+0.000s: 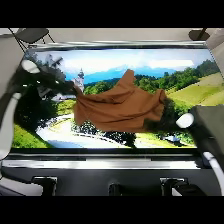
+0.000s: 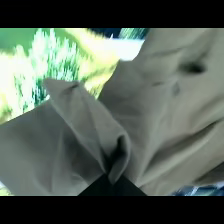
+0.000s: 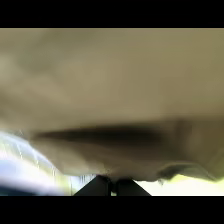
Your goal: Fold the shirts.
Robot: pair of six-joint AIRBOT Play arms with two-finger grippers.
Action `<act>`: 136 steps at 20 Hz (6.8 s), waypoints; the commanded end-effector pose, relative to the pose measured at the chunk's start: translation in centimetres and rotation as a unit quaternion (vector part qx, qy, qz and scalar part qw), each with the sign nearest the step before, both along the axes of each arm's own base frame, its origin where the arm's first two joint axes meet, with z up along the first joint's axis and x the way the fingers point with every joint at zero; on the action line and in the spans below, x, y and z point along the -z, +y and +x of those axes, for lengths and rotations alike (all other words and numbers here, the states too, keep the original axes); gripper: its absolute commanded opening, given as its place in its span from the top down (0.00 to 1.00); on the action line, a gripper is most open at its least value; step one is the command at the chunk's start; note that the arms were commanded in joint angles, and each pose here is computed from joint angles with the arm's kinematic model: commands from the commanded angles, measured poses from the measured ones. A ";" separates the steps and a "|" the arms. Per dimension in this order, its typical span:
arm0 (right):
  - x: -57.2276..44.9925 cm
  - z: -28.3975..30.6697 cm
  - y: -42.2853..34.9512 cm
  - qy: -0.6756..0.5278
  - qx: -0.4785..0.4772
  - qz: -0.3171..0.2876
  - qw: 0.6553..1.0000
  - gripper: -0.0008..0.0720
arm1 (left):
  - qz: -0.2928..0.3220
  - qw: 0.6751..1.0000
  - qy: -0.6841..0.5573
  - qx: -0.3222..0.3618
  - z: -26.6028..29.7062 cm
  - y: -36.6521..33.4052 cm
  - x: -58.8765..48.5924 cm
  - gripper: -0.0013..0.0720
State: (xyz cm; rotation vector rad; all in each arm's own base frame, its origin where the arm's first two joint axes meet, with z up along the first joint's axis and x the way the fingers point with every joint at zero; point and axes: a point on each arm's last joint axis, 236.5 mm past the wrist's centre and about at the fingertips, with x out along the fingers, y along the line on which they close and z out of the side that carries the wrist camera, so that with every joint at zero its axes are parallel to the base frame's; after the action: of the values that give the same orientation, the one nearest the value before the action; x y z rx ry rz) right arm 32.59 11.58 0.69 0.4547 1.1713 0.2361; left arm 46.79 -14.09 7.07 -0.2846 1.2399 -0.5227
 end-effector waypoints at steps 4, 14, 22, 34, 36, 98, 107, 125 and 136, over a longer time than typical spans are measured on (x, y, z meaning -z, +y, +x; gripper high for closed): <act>-44.6 -0.3 -11.1 -0.563 0.111 -0.224 0.788 0.93 | -0.029 0.888 -0.446 -0.105 -6.3 4.8 -34.1 0.93; -53.3 -10.6 -11.5 -0.625 0.163 -0.133 0.751 0.93 | -0.055 0.704 -0.690 -0.161 -26.6 6.8 -51.9 0.93; -25.5 8.4 -9.5 -0.248 0.091 -0.191 0.945 0.93 | 0.053 0.920 -0.367 -0.128 -8.7 7.6 -26.0 0.93; -3.7 17.7 -6.8 -0.044 0.159 -0.115 0.980 0.92 | -0.025 0.990 -0.016 -0.135 -0.3 1.1 7.8 0.93; -3.0 17.7 -6.4 -0.035 0.159 -0.106 0.981 0.92 | -0.023 0.992 -0.005 -0.121 -0.7 -0.2 8.8 0.93; -57.0 -9.3 -13.8 -0.655 0.166 -0.240 0.697 0.93 | -0.021 0.681 -0.692 -0.237 -25.0 10.9 -53.0 0.93; -56.0 -12.6 -14.1 -0.635 0.193 -0.220 0.715 0.93 | -0.032 0.671 -0.700 -0.243 -27.8 10.3 -53.7 0.93; 0.9 22.0 -12.0 -0.011 0.104 -0.047 0.993 0.93 | 0.030 0.988 0.008 -0.154 4.0 8.4 10.7 0.93; -0.3 19.3 -13.9 0.008 0.057 -0.120 0.991 0.93 | 0.047 0.992 -0.022 -0.116 5.5 9.8 5.9 0.93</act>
State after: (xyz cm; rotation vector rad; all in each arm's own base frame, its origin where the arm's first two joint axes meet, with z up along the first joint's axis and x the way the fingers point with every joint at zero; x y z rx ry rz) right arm 56.08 -2.27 1.93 0.4271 0.9954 -0.0386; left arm 55.19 -4.58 1.64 -0.3904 1.0356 -0.2282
